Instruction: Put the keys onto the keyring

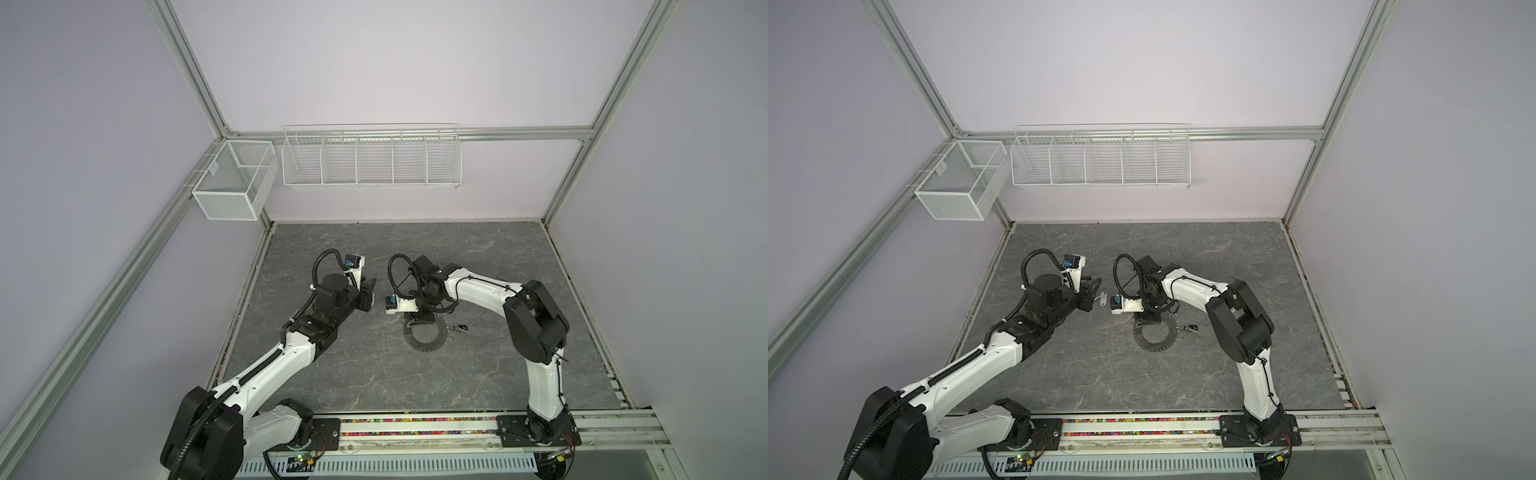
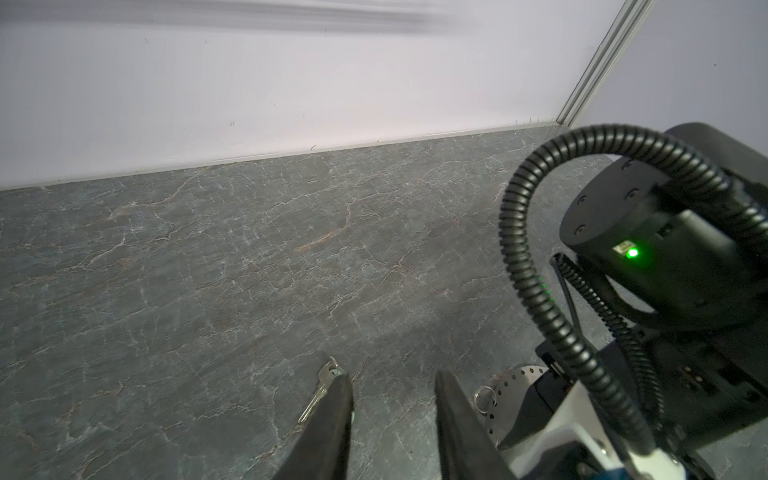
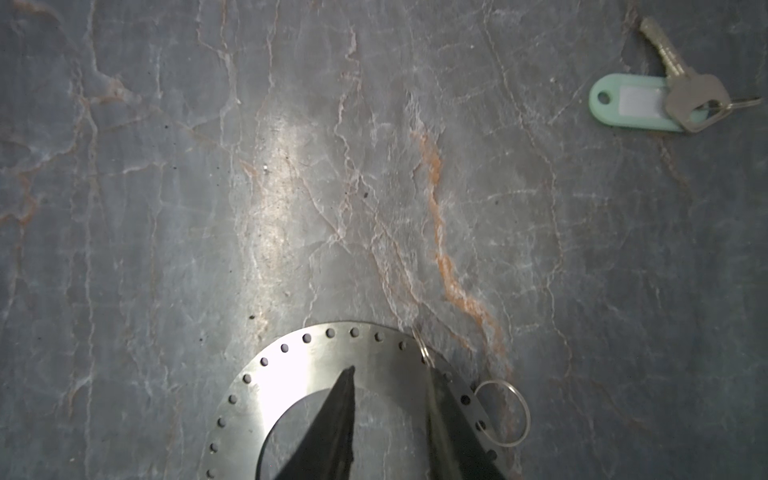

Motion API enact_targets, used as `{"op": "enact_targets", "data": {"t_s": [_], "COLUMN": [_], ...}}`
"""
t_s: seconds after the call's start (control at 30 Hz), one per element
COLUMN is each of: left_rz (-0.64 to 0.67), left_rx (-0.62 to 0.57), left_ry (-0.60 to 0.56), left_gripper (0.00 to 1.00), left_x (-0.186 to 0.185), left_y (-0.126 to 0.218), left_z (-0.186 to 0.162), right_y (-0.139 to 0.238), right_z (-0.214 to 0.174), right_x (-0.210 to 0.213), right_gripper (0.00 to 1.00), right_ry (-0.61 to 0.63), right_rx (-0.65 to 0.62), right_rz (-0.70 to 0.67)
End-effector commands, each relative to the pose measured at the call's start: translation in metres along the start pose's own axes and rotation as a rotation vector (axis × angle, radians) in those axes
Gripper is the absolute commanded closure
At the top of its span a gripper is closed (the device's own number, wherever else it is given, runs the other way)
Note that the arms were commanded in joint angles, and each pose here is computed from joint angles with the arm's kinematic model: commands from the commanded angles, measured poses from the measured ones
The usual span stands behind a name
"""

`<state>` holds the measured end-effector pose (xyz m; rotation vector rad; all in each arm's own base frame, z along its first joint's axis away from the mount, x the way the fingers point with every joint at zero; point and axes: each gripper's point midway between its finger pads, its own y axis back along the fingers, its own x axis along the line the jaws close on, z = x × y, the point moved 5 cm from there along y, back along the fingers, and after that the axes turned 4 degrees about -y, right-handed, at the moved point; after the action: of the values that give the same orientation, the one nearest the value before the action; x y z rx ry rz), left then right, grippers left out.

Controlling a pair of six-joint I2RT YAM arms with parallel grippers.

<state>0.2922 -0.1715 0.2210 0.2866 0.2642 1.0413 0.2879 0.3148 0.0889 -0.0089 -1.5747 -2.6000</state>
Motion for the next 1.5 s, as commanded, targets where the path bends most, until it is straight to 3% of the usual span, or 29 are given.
{"op": "enact_targets", "data": {"t_s": [0.0, 0.4, 0.77, 1.47], "left_rz": [-0.012, -0.023, -0.028, -0.023], "left_rx": [-0.003, -0.002, -0.004, -0.012], "left_ry": [0.006, 0.009, 0.016, 0.002], "left_gripper": [0.65, 0.64, 0.63, 0.66], "left_x": [0.0, -0.002, -0.002, -0.001], "left_y": [0.003, 0.007, 0.009, 0.013], "left_z": [-0.001, -0.004, -0.007, -0.009], "right_y": [-0.012, -0.021, -0.016, -0.01], "right_z": [-0.003, -0.002, 0.003, -0.004], "right_x": [0.002, -0.005, -0.006, 0.006], "right_gripper": [0.68, 0.67, 0.61, 0.85], "right_ry": [0.002, -0.125, -0.173, -0.153], "right_rx": [0.032, 0.091, 0.04, 0.085], "right_rz": [-0.018, -0.144, -0.197, -0.184]}}
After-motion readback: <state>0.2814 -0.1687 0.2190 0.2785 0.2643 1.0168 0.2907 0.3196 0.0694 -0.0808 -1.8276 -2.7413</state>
